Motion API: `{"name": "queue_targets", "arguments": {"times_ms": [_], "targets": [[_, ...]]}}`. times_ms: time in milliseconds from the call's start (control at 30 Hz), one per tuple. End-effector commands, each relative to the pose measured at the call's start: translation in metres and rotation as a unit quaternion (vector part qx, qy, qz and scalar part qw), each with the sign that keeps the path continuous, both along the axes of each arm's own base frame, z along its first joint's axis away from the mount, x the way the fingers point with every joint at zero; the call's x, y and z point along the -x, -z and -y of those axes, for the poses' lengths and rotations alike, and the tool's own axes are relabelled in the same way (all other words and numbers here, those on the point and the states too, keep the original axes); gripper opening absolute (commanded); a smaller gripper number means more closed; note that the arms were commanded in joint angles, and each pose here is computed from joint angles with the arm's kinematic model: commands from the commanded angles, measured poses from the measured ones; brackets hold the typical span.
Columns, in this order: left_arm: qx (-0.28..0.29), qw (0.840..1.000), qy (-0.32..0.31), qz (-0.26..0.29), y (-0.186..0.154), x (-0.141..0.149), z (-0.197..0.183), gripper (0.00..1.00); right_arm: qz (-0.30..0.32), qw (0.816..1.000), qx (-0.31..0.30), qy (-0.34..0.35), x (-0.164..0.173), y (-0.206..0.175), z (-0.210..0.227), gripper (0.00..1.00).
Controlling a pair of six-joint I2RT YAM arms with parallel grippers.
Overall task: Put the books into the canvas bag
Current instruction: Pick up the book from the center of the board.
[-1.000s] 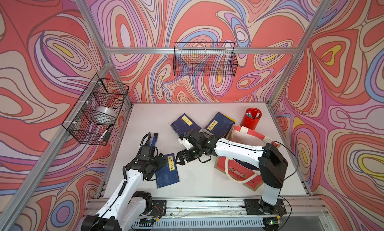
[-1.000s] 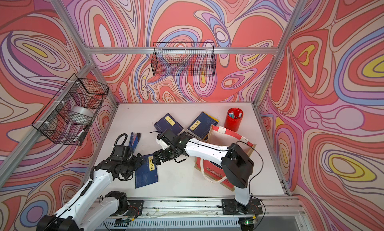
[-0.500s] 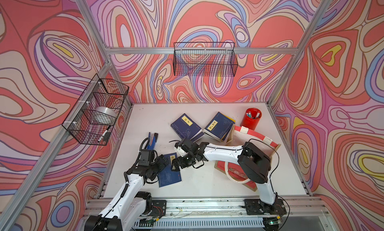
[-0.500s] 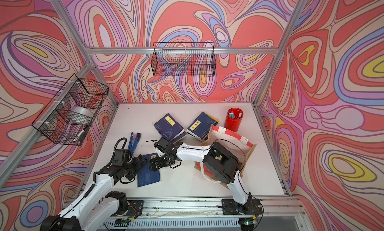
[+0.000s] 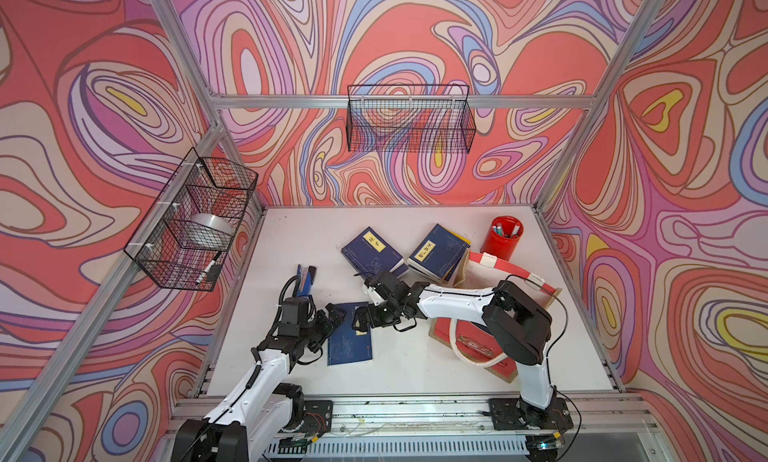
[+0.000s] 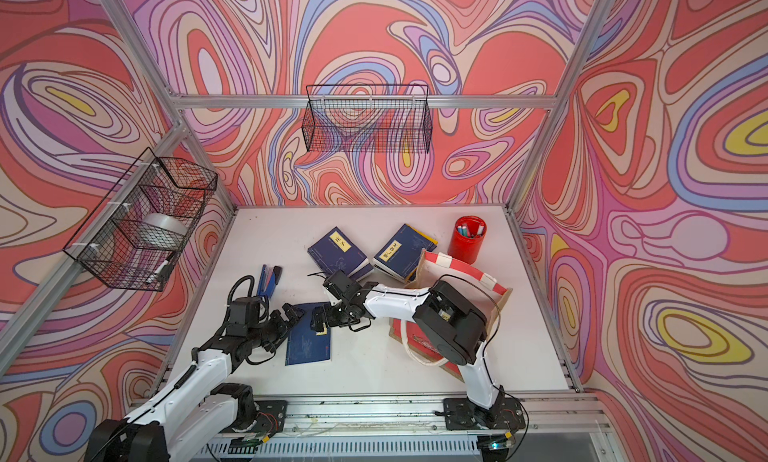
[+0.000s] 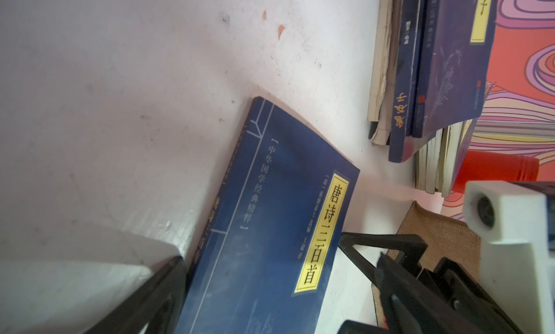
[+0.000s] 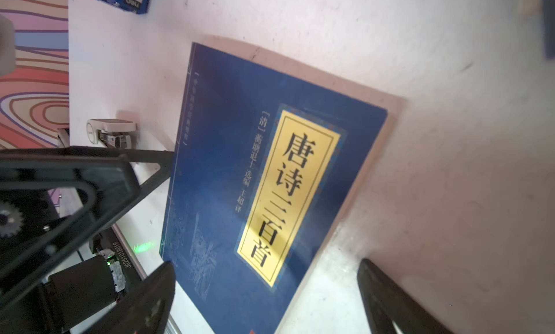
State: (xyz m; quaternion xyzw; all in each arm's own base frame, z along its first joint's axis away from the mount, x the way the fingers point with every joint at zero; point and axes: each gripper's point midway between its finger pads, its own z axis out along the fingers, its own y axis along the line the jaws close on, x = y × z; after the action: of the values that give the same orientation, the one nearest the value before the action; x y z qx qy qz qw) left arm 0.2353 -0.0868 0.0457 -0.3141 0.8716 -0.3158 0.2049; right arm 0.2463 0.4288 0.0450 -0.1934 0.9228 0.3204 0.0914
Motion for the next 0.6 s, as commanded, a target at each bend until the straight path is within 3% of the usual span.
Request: {"name": "queue_targets", "arguments": {"times_ms": [0,400,567], "targets": [[0.011,0.998,-0.003,-0.057,0.024,0.023,0.001,1.0,-0.017,1.0,-0.006,0.009,0.006,0.01,0.0,0.87],[0.017,0.998,-0.003,-0.055,0.023,0.023,0.003,1.0,-0.017,0.998,-0.053,0.01,0.002,0.001,-0.016,0.42],[0.022,0.998,-0.003,-0.054,0.023,0.02,0.004,1.0,-0.014,0.997,-0.079,0.004,0.002,-0.011,-0.022,0.35]]}}
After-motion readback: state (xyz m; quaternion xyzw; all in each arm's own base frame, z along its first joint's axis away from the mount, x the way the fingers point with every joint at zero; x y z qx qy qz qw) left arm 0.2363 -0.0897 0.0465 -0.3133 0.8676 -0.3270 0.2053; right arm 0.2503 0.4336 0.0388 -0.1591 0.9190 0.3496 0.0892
